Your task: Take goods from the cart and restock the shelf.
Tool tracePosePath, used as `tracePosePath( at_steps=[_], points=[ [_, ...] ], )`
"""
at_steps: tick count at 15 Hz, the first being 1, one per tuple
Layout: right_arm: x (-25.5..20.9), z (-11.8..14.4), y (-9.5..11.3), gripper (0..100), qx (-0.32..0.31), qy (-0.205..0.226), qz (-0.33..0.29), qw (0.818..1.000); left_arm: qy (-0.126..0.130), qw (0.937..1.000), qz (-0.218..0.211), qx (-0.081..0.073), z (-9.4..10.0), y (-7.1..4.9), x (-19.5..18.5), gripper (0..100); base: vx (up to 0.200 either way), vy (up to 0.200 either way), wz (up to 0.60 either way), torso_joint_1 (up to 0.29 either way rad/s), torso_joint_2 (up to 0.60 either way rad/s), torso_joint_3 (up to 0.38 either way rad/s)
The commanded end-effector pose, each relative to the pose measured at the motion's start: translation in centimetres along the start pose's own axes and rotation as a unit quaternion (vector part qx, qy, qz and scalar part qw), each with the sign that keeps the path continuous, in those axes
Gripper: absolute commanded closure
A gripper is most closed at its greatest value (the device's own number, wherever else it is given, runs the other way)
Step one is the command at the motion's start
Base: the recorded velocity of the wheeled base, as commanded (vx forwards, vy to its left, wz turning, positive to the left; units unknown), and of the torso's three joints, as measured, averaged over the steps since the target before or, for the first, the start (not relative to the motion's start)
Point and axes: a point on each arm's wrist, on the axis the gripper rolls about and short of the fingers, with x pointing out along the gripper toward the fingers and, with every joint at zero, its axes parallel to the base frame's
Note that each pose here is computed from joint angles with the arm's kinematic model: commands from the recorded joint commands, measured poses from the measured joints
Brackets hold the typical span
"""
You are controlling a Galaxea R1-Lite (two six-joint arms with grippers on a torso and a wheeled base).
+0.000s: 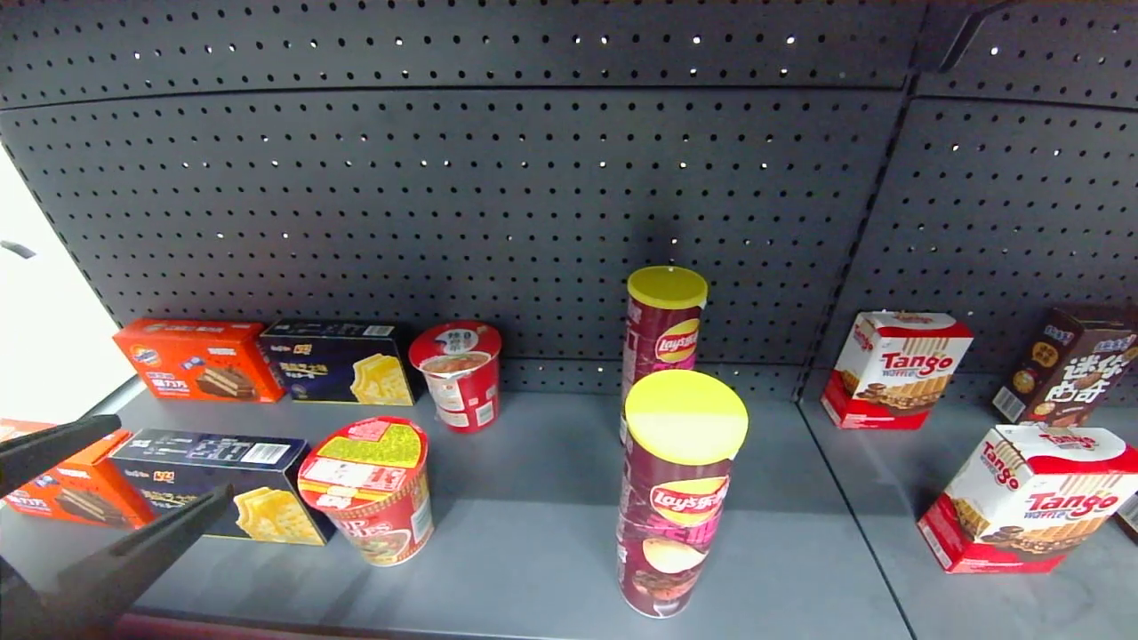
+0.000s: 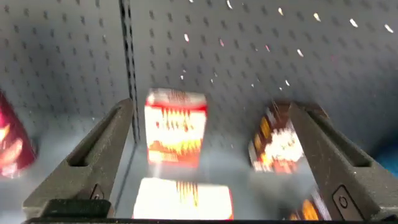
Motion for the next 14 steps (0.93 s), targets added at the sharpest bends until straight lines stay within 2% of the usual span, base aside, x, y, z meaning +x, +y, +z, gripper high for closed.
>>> tracePosePath(
  at_steps=[1,4,5,7,11,12,14],
  points=[
    [-4.4,-1.6,-0.5,0,0.004,-0.021,-0.022,1.000,-0.020,0.9998,0.004,0.000,-0.7,-0.6,-1.6,0,0.000,0.000,0.00,0.000,0.00,0.000],
    [-7.1,-3.9,-0.9,0,-0.004,-0.001,-0.070,0.998,-0.023,0.9997,0.005,0.001,-2.2,-1.2,-2.7,0,0.000,0.000,0.00,0.000,0.00,0.000],
    [-8.8,-5.4,-0.8,0,-0.006,0.006,-0.078,0.997,-0.019,0.9998,0.006,0.001,-3.4,-1.5,-3.3,0,0.000,0.000,0.00,0.000,0.00,0.000],
    [-11.0,-7.8,-0.5,0,-0.008,0.015,-0.066,0.998,-0.017,0.9998,0.007,0.000,-4.7,-1.9,-4.0,0,0.000,0.000,0.00,0.000,0.00,0.000],
    [-13.3,-11.8,-0.2,0,-0.004,0.035,-0.016,0.999,-0.011,0.9999,0.005,-0.002,-5.9,-2.1,-4.3,0,0.000,0.000,0.00,0.000,0.00,0.000],
    [-13.5,-12.5,-0.1,0,-0.007,0.045,-0.030,0.998,-0.006,1.0000,0.006,-0.005,-6.2,-2.2,-4.3,0,0.000,0.000,0.00,0.000,0.00,0.000],
    [-13.9,-13.9,0.4,0,-0.006,0.066,-0.105,0.992,-0.002,0.9999,0.012,-0.006,-6.9,-2.3,-4.5,0,0.000,0.000,0.00,0.000,0.00,0.000]
  ],
)
